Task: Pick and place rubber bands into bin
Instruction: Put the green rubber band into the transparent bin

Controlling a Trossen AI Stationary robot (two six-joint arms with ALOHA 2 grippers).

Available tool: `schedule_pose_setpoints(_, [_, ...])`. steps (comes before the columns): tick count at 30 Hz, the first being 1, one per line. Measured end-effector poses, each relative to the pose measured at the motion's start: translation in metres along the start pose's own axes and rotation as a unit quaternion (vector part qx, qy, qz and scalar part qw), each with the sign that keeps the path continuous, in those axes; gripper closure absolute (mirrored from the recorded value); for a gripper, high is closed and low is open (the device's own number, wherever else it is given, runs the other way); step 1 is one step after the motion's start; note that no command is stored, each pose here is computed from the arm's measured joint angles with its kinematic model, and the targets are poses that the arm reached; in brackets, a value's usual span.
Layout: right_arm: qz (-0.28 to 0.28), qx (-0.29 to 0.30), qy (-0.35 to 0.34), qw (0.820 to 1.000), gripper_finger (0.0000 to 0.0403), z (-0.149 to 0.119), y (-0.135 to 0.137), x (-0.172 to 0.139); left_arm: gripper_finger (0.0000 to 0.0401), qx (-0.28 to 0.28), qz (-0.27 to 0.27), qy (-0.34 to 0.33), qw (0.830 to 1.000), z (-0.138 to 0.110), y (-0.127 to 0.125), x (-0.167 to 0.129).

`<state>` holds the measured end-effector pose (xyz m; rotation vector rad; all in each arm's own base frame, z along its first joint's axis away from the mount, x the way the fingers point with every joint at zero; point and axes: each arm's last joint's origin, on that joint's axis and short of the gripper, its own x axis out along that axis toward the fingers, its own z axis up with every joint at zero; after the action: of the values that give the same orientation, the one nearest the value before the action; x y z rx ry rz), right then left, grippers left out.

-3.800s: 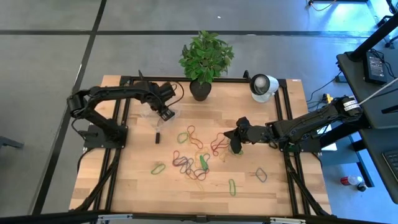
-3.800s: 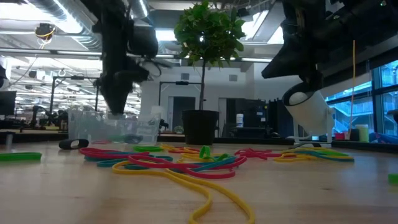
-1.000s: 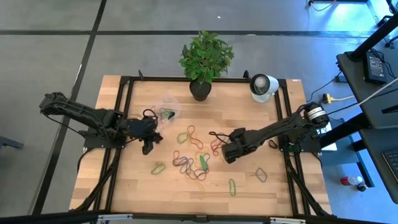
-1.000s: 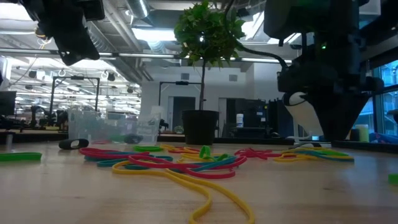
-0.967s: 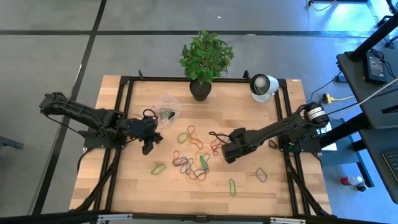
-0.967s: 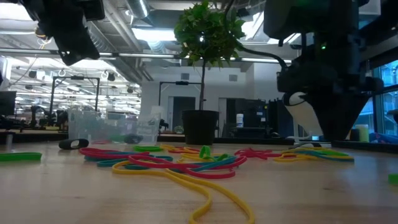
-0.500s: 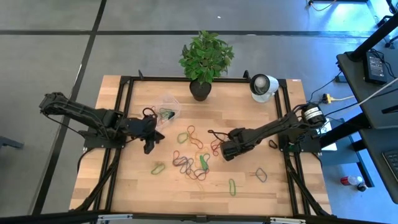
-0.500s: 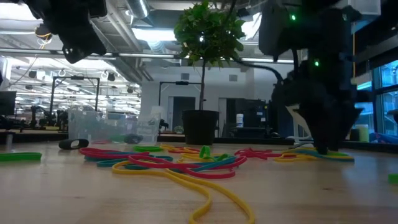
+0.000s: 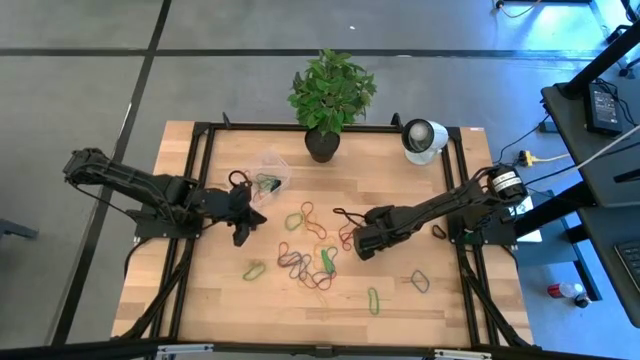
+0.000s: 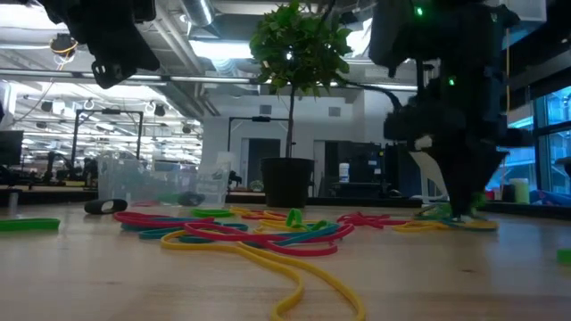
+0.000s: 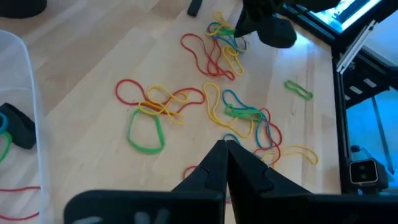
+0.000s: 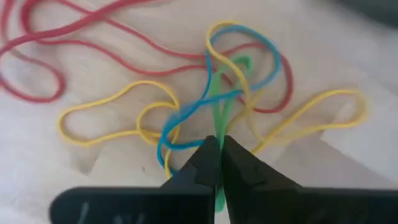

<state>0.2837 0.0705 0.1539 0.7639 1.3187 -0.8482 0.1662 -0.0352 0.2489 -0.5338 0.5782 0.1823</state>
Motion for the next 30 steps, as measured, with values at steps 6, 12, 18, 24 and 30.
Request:
schedule_pose_setpoints(6, [-0.020, -0.041, -0.005, 0.999, 0.0396, 0.005, 0.005, -0.026, 0.0399, -0.017, -0.004, -0.025, 1.000, 0.004, -0.002, 0.000])
schedule_pose_setpoints(12, [-0.058, -0.076, -0.007, 0.995, 0.0393, 0.009, 0.007, -0.056, 0.0399, -0.021, -0.012, -0.033, 0.999, 0.005, -0.003, 0.000])
schedule_pose_setpoints(18, [-0.038, -0.137, 0.014, 0.990, 0.0398, 0.012, 0.014, -0.078, 0.0399, -0.047, -0.015, -0.033, 0.998, 0.006, -0.004, 0.000])
schedule_pose_setpoints(24, [-0.053, -0.154, -0.012, 0.987, 0.0401, 0.015, 0.013, -0.081, 0.0399, -0.047, -0.015, -0.033, 0.998, 0.006, -0.004, 0.000])
schedule_pose_setpoints(30, [-0.033, -0.140, -0.045, 0.989, 0.0401, 0.017, 0.019, -0.080, 0.0399, -0.047, -0.016, -0.035, 0.998, 0.006, -0.004, 0.000])
